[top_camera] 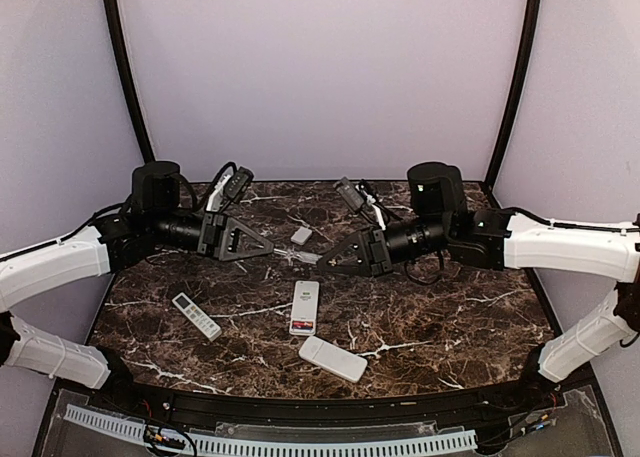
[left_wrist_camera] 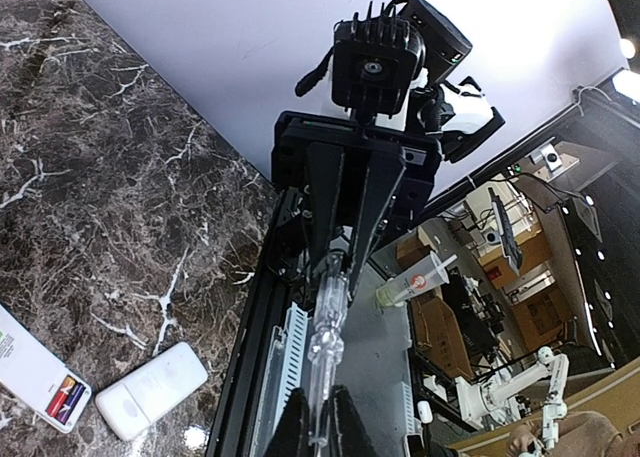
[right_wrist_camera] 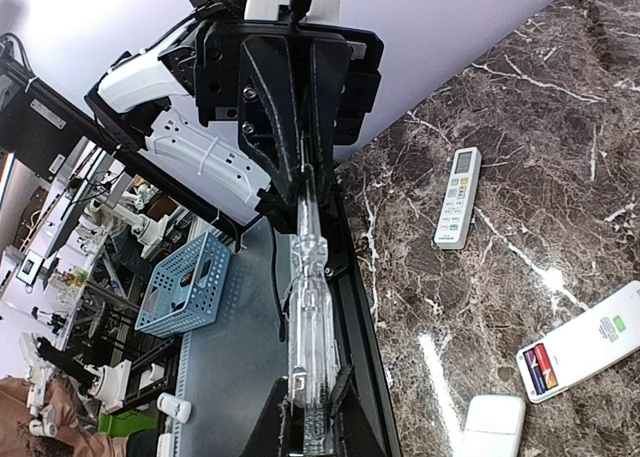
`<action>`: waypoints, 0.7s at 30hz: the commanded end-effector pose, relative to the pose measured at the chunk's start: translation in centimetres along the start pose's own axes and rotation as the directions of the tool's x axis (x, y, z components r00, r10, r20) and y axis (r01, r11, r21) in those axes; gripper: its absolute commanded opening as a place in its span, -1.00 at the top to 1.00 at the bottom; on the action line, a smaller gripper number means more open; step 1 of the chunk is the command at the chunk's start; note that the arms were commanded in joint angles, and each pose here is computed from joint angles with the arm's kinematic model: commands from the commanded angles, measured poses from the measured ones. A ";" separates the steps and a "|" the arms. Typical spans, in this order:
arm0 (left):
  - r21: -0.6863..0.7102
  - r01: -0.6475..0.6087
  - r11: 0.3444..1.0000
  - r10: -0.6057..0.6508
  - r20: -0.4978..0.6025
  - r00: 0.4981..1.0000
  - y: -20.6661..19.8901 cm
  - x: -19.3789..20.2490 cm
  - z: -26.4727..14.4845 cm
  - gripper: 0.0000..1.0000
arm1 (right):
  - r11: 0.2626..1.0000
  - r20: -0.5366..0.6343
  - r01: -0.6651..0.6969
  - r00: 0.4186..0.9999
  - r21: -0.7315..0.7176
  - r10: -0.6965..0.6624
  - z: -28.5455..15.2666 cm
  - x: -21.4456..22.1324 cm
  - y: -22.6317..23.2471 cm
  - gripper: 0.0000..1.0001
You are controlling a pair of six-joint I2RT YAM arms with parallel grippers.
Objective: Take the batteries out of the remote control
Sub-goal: Pass from the right arm to the left
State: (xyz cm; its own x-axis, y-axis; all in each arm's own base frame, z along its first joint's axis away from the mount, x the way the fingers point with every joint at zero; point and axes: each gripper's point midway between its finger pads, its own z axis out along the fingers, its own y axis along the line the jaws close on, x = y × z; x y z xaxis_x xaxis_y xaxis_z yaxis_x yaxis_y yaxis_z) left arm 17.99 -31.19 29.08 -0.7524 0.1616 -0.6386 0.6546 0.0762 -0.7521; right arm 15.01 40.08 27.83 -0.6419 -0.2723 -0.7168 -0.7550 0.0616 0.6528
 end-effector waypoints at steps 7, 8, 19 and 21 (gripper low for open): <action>-0.041 0.046 0.998 -0.045 0.025 0.999 1.5 1.0 -0.1 1.00 | 0.999 0.049 0.037 0.998 0.004 -0.037 0.1 -1.8 0.2 0.68; -0.048 0.030 0.998 -0.028 0.057 0.998 1.4 0.5 -0.3 1.00 | 0.999 0.059 0.042 0.997 0.009 -0.043 0.1 -2.0 0.2 0.33; 0.001 0.075 0.997 -0.073 0.250 0.966 0.7 -1.8 -1.3 1.00 | 0.999 0.326 0.019 0.945 0.032 -0.028 -2.2 -4.8 0.3 -0.74; 0.025 0.066 0.998 -0.070 0.266 0.962 0.2 -2.2 -1.4 1.00 | 1.000 0.332 0.015 0.943 0.011 -0.017 -2.0 -4.6 0.3 -0.74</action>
State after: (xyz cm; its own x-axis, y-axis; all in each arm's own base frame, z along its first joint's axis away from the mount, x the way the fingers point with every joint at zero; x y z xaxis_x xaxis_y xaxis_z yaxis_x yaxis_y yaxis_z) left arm 19.78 -30.47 27.51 -0.8208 -0.0240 -0.5708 0.5629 0.1362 -0.8152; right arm 17.31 39.54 29.76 -0.6416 -0.0631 -0.7645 -0.7660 0.1064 0.6340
